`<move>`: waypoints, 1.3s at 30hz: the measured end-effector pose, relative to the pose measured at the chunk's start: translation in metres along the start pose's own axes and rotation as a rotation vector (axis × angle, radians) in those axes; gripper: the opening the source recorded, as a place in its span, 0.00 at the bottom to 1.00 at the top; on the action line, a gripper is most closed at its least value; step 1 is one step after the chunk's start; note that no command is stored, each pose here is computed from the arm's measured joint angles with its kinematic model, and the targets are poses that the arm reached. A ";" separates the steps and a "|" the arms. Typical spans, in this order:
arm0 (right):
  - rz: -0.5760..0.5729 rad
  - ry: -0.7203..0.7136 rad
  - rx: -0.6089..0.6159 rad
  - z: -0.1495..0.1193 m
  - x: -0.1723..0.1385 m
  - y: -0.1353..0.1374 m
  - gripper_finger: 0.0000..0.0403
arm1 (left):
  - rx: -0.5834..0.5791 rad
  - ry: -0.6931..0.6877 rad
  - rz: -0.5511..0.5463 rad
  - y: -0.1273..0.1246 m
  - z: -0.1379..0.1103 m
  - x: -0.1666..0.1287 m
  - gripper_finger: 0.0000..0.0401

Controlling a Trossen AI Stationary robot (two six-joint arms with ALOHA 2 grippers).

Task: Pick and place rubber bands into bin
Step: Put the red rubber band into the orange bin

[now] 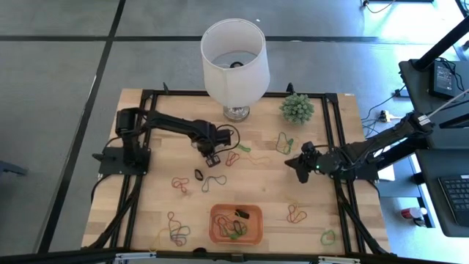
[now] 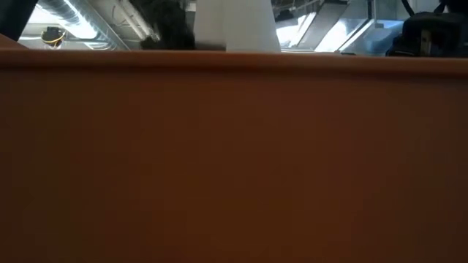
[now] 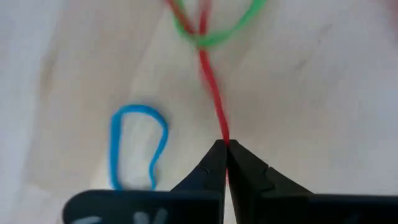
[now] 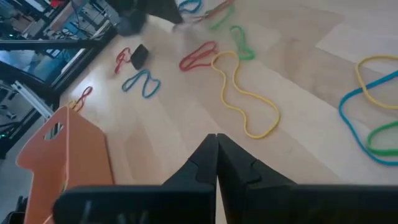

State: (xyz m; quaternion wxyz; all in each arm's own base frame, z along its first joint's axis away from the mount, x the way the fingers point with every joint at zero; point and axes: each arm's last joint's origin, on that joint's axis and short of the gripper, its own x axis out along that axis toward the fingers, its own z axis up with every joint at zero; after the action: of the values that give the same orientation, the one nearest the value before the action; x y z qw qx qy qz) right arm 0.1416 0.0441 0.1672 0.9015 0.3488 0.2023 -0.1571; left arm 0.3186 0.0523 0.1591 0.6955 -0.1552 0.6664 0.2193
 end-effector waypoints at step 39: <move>0.086 0.126 -0.160 -0.004 0.000 0.001 0.02 | 0.084 -0.476 -0.314 -0.160 -0.086 -0.219 0.01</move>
State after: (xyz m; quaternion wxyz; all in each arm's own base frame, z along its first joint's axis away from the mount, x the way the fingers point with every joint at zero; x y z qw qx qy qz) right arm 0.1412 0.0478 0.1655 0.9179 0.2930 0.2555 -0.0795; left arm 0.3236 -0.1496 0.3589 0.8636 -0.1718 0.4607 0.1114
